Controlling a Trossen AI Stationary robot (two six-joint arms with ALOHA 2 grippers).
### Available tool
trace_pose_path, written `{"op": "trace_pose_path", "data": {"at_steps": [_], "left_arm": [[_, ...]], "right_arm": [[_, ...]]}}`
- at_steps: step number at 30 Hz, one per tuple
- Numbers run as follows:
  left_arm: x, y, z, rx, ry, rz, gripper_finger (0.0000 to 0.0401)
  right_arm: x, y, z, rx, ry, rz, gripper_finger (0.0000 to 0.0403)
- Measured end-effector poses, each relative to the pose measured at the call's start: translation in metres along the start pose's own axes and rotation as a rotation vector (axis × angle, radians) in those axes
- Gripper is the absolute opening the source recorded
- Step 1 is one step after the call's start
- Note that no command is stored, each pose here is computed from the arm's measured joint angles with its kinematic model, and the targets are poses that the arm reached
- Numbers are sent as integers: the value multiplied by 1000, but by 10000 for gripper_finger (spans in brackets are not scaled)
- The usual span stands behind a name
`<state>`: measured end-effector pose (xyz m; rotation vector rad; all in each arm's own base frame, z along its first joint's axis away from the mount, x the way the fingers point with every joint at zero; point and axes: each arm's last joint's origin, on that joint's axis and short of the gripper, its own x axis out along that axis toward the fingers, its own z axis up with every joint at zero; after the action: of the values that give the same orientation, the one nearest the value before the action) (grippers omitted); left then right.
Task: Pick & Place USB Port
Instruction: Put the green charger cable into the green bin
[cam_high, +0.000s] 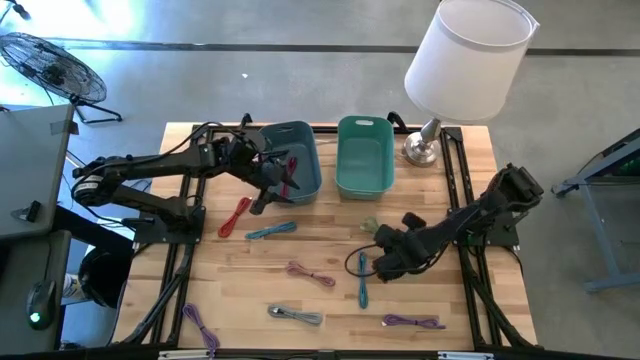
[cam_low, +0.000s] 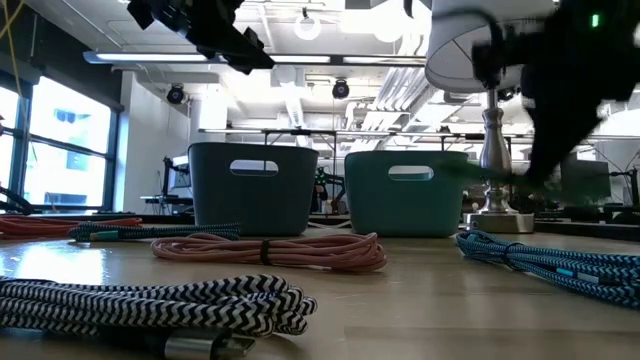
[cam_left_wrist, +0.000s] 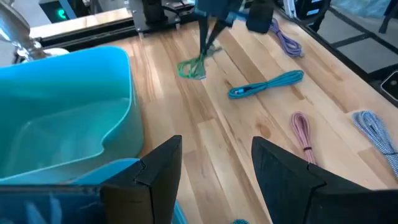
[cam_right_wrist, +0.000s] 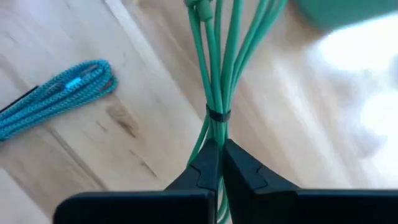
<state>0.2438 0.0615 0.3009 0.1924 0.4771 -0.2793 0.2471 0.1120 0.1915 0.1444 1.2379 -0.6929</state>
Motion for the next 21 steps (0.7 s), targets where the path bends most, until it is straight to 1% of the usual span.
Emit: {"op": "trace_pose_path", "data": {"at_steps": [2,4,6,9,11,13,15,18,21], "left_arm": [[0,0,0,14,-1,1,190],[0,0,0,27,0,0,190],[0,0,0,42,-2,-4,190],[0,0,0,73,0,-5,190],[0,0,0,98,0,-4,190],[0,0,0,117,4,4,190],[0,0,0,132,7,9,190],[0,0,0,136,6,9,190],[-2,0,1,139,2,12,190]], "right_arm": [[-19,-5,10,-28,-52,-15,2],[-46,-12,23,-24,-129,5,2],[-69,-20,32,-34,-188,-10,1],[-98,-34,48,-40,-282,-12,1],[-112,-48,60,-29,-335,-19,1],[-116,-62,71,-29,-353,-44,1],[-113,-75,85,-13,-349,-60,1],[-101,-97,102,26,-303,-101,1],[-83,-118,119,79,-247,-115,0]]}}
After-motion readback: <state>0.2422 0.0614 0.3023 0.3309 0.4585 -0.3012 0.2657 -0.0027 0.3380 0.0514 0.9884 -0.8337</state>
